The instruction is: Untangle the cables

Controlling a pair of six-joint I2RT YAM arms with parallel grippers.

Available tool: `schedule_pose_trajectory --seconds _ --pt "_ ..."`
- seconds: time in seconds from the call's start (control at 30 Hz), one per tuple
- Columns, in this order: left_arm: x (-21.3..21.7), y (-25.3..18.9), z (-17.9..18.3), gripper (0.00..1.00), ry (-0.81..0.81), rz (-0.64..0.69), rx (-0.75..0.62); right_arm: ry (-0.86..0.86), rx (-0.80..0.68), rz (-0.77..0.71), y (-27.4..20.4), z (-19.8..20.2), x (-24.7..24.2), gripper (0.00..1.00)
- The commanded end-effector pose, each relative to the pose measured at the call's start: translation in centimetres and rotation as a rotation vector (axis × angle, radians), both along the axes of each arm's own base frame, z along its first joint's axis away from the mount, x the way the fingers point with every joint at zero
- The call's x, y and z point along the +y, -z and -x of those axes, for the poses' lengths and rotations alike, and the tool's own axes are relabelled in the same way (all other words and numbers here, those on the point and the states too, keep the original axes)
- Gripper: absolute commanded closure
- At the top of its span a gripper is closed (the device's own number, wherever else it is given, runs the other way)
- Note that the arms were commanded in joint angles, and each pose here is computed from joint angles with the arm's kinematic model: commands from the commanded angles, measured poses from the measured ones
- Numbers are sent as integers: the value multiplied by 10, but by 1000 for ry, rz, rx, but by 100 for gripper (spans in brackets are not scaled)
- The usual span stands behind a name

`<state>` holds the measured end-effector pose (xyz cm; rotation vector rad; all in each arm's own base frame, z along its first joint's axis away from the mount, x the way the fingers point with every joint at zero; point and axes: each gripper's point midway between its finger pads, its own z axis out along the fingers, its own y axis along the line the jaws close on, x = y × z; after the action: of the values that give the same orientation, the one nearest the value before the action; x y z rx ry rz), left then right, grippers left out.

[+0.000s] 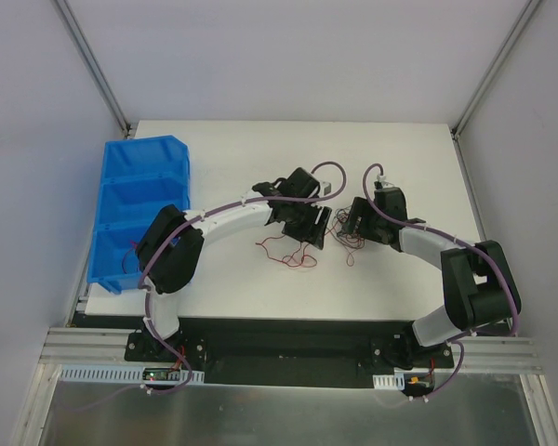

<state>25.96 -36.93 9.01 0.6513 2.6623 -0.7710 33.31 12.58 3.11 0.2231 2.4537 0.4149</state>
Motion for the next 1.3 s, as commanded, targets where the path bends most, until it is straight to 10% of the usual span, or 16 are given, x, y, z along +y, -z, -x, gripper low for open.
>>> schedule_pose_trajectory --seconds 0.0,0.17,0.37,0.8,1.27 --pt "-21 -2 -2 41 48 28 -20 -23 -21 -14 -8 -8 7 21" --pt "-22 14 -5 54 30 -7 -8 -18 -17 -10 -6 -8 6 21" --pt "-9 12 -8 100 5 -48 -42 39 -9 23 -4 -10 -4 21" --pt "105 -59 32 100 -207 -82 -276 354 63 165 13 2 -69 28" --pt "116 -70 45 100 -245 -43 -262 382 69 143 14 4 -78 30"
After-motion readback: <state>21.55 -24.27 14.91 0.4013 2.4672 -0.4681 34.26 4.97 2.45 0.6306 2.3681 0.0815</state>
